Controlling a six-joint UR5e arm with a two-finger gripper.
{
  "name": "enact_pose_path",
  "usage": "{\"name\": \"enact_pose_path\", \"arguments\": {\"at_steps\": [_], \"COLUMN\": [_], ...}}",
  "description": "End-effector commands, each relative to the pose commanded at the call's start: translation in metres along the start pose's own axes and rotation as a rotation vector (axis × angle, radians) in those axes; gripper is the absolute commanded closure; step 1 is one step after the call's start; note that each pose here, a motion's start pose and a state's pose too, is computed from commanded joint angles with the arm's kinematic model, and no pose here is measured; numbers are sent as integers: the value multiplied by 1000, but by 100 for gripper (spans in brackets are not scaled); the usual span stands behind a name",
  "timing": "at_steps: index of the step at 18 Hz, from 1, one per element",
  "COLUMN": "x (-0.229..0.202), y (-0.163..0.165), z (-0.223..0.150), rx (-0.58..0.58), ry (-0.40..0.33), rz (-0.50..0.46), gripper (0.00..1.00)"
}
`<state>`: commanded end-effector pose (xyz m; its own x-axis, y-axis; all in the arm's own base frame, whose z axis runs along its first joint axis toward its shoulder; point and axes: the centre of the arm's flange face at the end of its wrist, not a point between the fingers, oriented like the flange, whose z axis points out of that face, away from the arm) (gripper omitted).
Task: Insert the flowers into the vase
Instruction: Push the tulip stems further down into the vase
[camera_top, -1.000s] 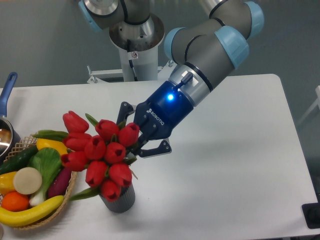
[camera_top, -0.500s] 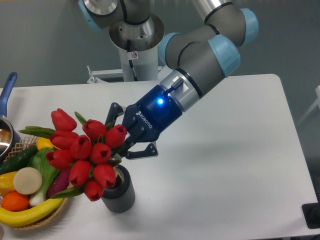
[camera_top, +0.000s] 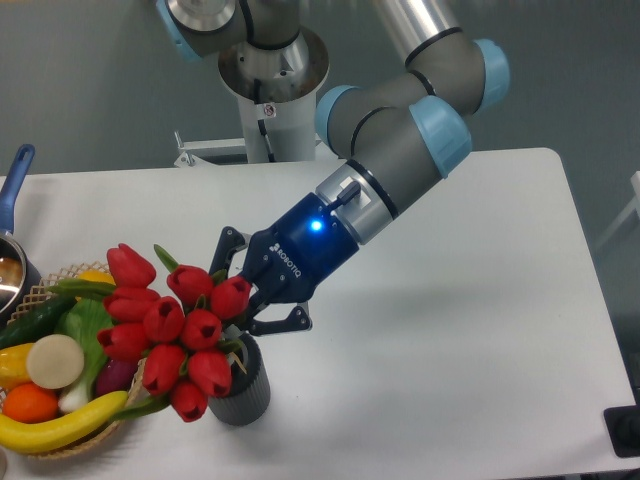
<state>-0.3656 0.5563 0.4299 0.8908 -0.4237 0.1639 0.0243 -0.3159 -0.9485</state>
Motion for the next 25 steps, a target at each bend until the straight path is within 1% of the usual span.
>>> {"name": "enact_pose_path", "arguments": {"at_steps": [6,10,14,17,18,20,22,23,24,25], "x": [-3,-13,-13,-15,-14,-8,-5,-5,-5,-5], "y": [41,59,80,94,98,107,114,114,115,114], "z": [12,18,33,36,37,38,38,38,38,38], "rx": [-16,-36,-74,-92,-100,-108,-109,-109,-109,-109], "ry": [21,19,29,29,28,32,38,38,38,38], "rz": [-5,-3,9,10,5,7,20,20,20,20], "gripper": [96,95,91,88,85,83,76,69,56,47]}}
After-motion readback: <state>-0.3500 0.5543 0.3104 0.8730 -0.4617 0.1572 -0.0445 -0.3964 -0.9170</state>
